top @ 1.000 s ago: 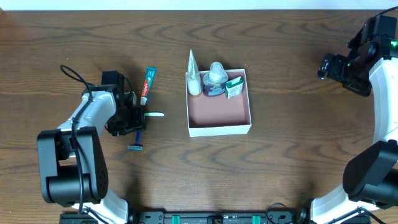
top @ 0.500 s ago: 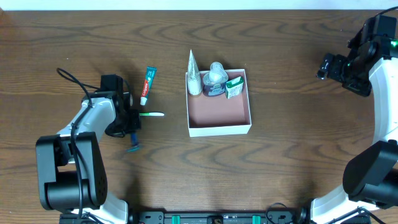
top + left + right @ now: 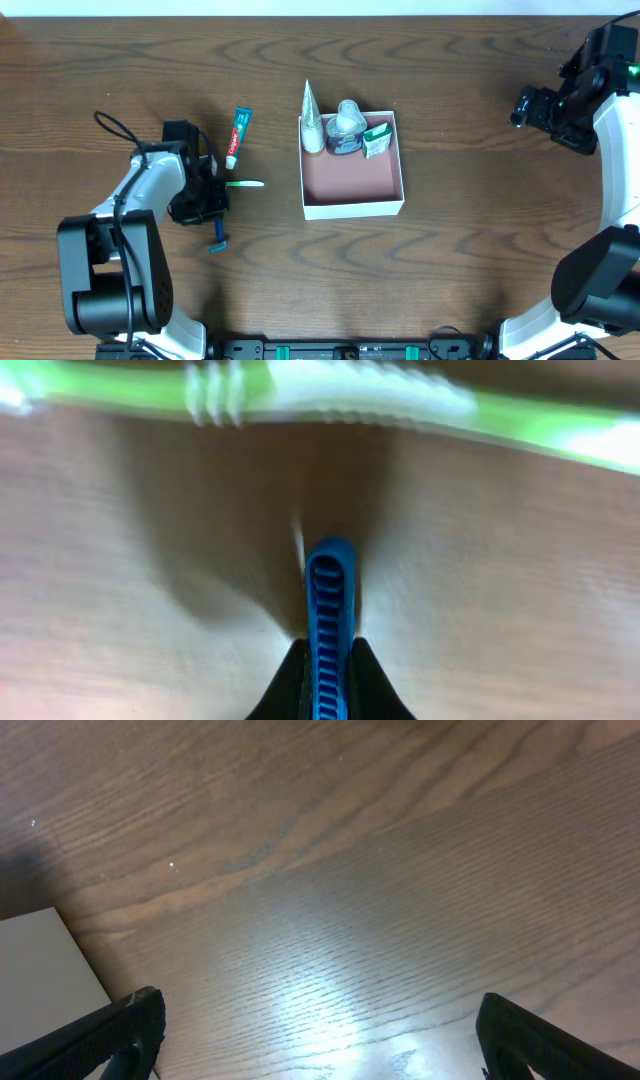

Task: Pack container
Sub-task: 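Close the left gripper on the blue razor handle and lift, then carry the razor over the box and drop it inside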

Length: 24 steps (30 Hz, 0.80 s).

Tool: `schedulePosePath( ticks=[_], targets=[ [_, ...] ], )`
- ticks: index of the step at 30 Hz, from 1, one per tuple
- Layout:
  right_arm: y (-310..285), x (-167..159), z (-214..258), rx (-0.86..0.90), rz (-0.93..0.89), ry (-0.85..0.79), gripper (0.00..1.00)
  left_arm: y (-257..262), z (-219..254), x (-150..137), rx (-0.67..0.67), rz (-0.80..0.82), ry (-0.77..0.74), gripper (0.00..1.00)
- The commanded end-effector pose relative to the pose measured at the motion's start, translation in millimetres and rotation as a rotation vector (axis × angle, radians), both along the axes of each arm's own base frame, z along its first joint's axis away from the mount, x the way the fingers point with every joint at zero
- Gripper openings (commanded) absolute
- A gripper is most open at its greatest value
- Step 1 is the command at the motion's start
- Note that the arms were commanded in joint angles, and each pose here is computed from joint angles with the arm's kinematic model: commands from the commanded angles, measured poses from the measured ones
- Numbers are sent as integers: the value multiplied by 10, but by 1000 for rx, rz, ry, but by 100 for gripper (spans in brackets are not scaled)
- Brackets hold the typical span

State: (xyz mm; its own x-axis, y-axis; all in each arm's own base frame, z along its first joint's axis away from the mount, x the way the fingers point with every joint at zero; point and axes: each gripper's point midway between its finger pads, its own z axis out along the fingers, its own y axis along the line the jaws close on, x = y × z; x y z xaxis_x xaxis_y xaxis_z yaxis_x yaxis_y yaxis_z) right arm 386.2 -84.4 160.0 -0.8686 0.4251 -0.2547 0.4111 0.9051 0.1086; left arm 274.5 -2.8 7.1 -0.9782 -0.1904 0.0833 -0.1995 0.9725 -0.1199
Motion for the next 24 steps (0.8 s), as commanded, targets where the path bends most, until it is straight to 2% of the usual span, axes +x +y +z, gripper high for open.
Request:
schedulePosePath(
  ticks=[1, 4, 8, 14, 19, 24],
  targets=[
    [-29, 20, 118, -10, -9, -32, 99, -134, 524, 339, -83, -20, -145, 6],
    [-29, 20, 116, -10, -9, -32, 99, -233, 1053, 468, -131, -64, -262, 6],
    [-29, 20, 118, -10, -9, -32, 99, -528, 1858, 542, -182, -289, -510, 6],
    [-29, 20, 116, -10, -9, -32, 99, -1216, 2721, 378, -146, -763, -900, 6],
    [-29, 20, 116, -10, -9, -32, 99, -1854, 2961, 183, -170, -1082, -1063, 6],
    [-29, 20, 116, -10, -9, -32, 99, -2374, 2736, -24, -177, -1438, -1065, 6]
  ],
)
